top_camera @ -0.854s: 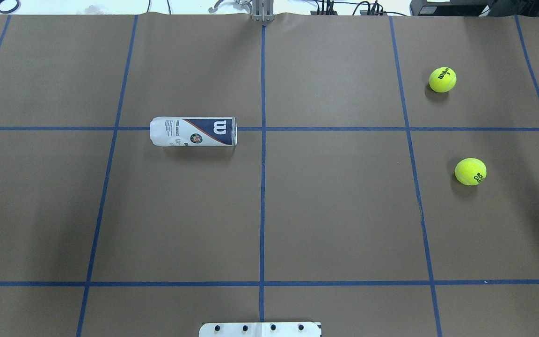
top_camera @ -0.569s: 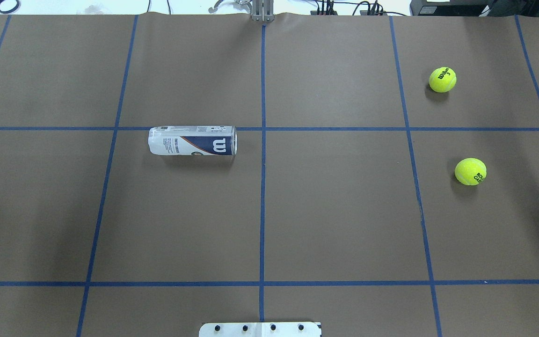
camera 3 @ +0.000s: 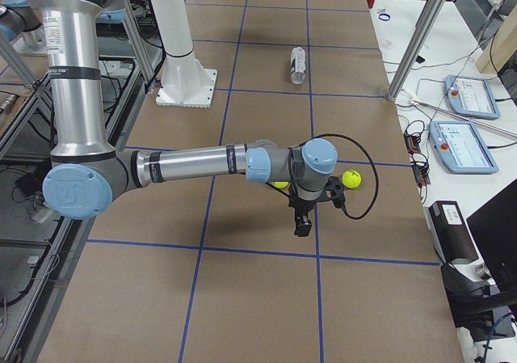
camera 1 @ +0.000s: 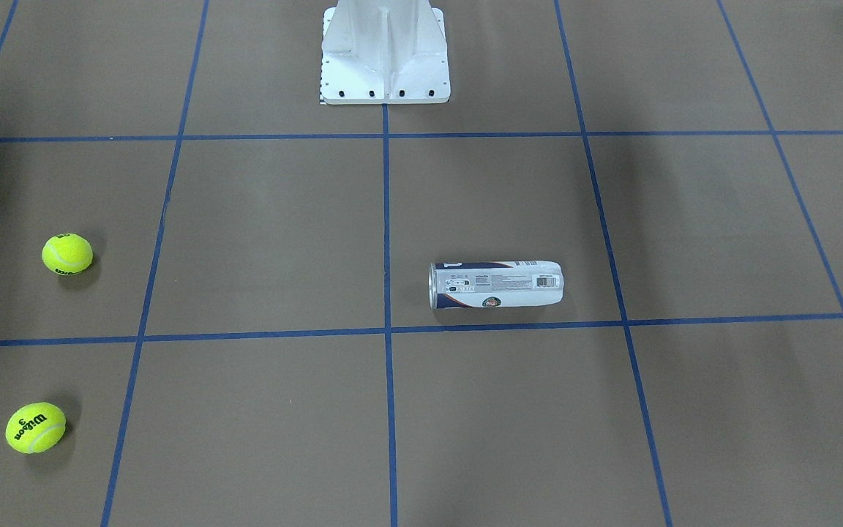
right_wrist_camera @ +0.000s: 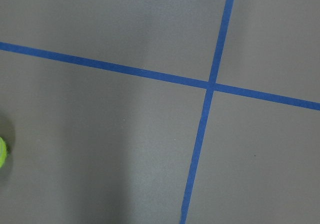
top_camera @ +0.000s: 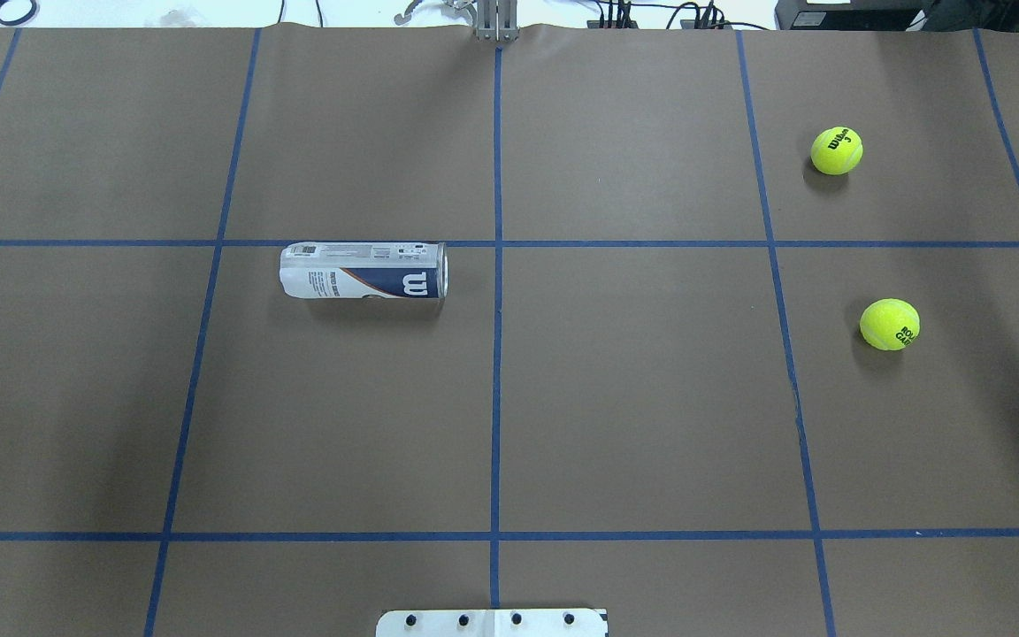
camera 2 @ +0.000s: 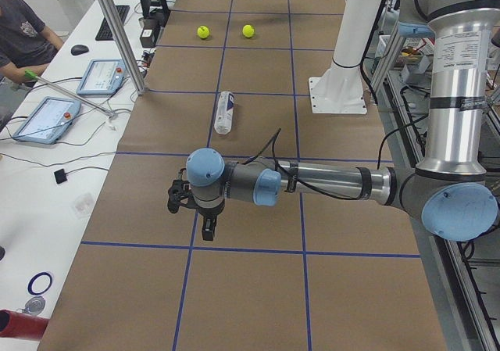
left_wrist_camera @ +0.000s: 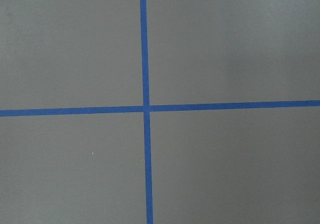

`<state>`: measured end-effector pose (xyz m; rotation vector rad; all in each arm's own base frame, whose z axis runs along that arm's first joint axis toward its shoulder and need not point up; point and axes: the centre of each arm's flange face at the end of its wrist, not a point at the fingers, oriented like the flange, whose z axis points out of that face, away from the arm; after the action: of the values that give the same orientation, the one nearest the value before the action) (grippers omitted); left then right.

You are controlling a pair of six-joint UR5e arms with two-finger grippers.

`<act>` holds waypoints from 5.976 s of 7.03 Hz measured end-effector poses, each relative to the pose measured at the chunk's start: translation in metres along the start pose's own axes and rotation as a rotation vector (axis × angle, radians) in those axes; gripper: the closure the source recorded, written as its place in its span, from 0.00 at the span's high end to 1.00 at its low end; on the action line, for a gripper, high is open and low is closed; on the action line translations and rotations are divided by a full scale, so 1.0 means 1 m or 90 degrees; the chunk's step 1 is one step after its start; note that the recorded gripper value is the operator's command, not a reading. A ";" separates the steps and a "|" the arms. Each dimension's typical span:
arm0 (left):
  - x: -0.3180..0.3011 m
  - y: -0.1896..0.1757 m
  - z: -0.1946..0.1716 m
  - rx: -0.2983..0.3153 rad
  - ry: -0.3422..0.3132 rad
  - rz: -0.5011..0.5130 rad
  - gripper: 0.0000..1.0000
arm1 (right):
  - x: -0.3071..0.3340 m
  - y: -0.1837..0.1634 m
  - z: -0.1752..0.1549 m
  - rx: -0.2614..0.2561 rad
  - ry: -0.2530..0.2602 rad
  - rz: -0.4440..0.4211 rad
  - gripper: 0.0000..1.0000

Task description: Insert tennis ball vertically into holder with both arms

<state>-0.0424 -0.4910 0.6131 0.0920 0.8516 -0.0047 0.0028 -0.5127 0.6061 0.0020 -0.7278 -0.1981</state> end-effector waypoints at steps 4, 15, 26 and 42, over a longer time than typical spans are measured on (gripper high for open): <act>0.026 -0.001 0.013 -0.011 0.008 0.039 0.99 | 0.000 0.001 0.000 0.000 -0.001 0.009 1.00; 0.609 -0.027 0.087 0.053 0.049 0.778 0.99 | 0.001 0.008 0.001 -0.001 -0.001 0.013 1.00; 0.739 -0.001 0.166 0.056 -0.110 1.041 0.99 | -0.010 0.005 -0.014 0.018 0.008 -0.002 1.00; 0.714 -0.029 0.230 0.076 -0.153 1.035 0.99 | -0.015 0.000 -0.017 0.022 0.008 -0.009 1.00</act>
<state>0.5994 -0.5157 0.2254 0.8529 0.3414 1.4253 0.0035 -0.5113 0.5837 0.0414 -0.7190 -0.1990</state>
